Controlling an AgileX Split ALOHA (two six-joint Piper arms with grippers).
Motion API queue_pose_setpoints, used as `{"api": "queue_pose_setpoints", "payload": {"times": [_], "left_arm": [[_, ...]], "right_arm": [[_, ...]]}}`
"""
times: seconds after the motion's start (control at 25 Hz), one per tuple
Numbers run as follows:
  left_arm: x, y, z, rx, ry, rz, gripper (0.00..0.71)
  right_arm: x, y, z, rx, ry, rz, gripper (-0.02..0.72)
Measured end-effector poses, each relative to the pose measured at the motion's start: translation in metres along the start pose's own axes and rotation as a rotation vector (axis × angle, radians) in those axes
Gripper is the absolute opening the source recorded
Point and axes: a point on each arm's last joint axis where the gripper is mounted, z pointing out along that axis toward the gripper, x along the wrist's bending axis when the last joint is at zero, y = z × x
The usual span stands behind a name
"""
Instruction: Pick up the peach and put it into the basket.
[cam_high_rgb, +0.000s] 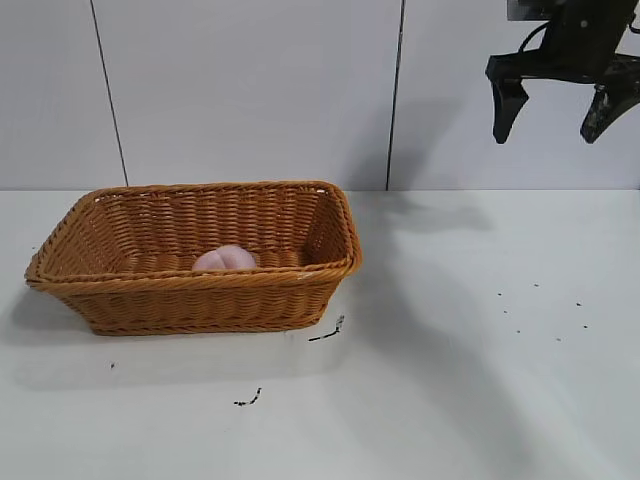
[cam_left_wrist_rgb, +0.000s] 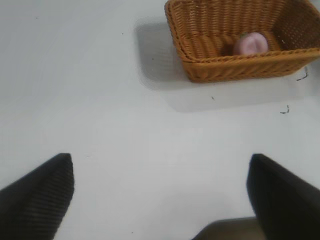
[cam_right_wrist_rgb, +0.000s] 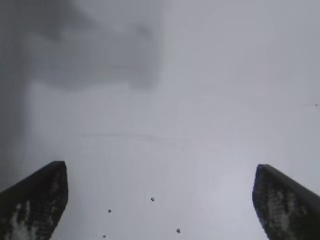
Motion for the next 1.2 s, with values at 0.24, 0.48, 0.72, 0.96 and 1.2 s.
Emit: {"api": "queue_pose_setpoints", "payload": {"times": [0.24, 0.48, 0.72, 0.96, 1.2], "left_arm": [[0.000, 0.000, 0.000, 0.000, 0.000, 0.000, 0.692], [0.000, 0.000, 0.000, 0.000, 0.000, 0.000, 0.692], [0.000, 0.000, 0.000, 0.000, 0.000, 0.000, 0.692], [0.000, 0.000, 0.000, 0.000, 0.000, 0.000, 0.692], [0.000, 0.000, 0.000, 0.000, 0.000, 0.000, 0.692]], "right_arm": [[0.003, -0.084, -0.046, 0.057, 0.002, 0.000, 0.689], [0.006, -0.184, -0.088, 0.023, 0.001, -0.001, 0.689], [0.009, -0.277, -0.114, -0.162, -0.005, -0.002, 0.689], [0.011, -0.353, -0.123, -0.532, -0.016, -0.005, 0.689], [0.012, -0.404, -0.117, -0.774, -0.023, -0.007, 0.689]]}}
